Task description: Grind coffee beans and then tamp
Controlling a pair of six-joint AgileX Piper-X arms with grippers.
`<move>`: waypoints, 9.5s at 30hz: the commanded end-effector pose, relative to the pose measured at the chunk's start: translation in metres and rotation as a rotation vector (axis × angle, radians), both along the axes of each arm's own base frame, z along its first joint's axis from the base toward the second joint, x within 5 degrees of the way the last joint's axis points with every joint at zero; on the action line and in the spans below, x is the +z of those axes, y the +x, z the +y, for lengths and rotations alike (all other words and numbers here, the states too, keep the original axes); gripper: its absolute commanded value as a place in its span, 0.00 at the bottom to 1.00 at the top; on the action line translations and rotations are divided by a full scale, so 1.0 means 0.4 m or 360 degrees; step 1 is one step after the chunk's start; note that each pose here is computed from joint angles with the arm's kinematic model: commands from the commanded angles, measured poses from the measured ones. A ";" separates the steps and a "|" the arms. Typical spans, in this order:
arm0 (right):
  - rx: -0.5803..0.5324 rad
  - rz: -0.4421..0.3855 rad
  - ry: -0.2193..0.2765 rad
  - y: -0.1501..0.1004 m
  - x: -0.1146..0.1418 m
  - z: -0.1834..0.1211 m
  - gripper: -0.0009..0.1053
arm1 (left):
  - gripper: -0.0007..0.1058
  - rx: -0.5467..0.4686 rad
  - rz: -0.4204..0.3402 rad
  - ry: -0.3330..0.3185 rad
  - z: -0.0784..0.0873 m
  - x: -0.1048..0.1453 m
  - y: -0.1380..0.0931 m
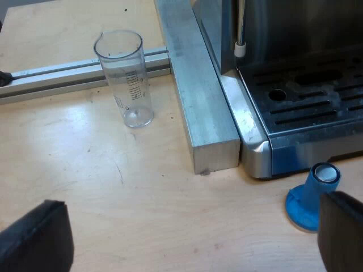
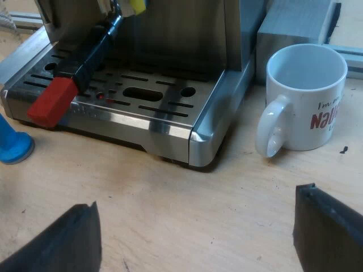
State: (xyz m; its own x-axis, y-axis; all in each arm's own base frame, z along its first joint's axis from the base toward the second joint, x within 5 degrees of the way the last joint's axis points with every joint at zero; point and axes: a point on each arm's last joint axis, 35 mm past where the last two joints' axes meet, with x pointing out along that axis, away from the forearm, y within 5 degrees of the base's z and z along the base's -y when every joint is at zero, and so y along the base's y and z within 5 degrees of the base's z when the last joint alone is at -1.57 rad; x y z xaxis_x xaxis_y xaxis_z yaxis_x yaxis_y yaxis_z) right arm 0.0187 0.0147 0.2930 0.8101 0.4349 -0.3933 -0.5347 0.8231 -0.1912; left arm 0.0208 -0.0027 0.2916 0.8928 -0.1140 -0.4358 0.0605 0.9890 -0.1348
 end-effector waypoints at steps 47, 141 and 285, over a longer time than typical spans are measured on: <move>0.0687 0.0010 -0.0102 0.141 0.066 0.108 0.68 | 0.83 -0.1297 -0.0176 -0.0148 -0.107 0.059 0.077; -0.0385 -0.0087 0.0150 0.093 -0.231 0.503 0.05 | 0.83 -0.1669 0.0042 -0.0164 -0.189 -0.042 0.154; -0.0284 -0.0478 0.0117 0.068 -0.033 0.513 0.65 | 0.83 -0.1679 -0.0130 -0.0179 -0.149 -0.031 0.095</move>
State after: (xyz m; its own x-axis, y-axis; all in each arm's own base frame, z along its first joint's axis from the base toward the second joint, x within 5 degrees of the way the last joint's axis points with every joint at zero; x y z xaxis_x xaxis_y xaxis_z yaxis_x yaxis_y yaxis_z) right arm 0.0463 0.2205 0.2763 0.9530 0.2887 -0.0921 -0.3025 0.9244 -0.2321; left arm 0.0605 -0.0630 0.2742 0.3497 -0.8750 -0.3347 0.8837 0.4267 -0.1923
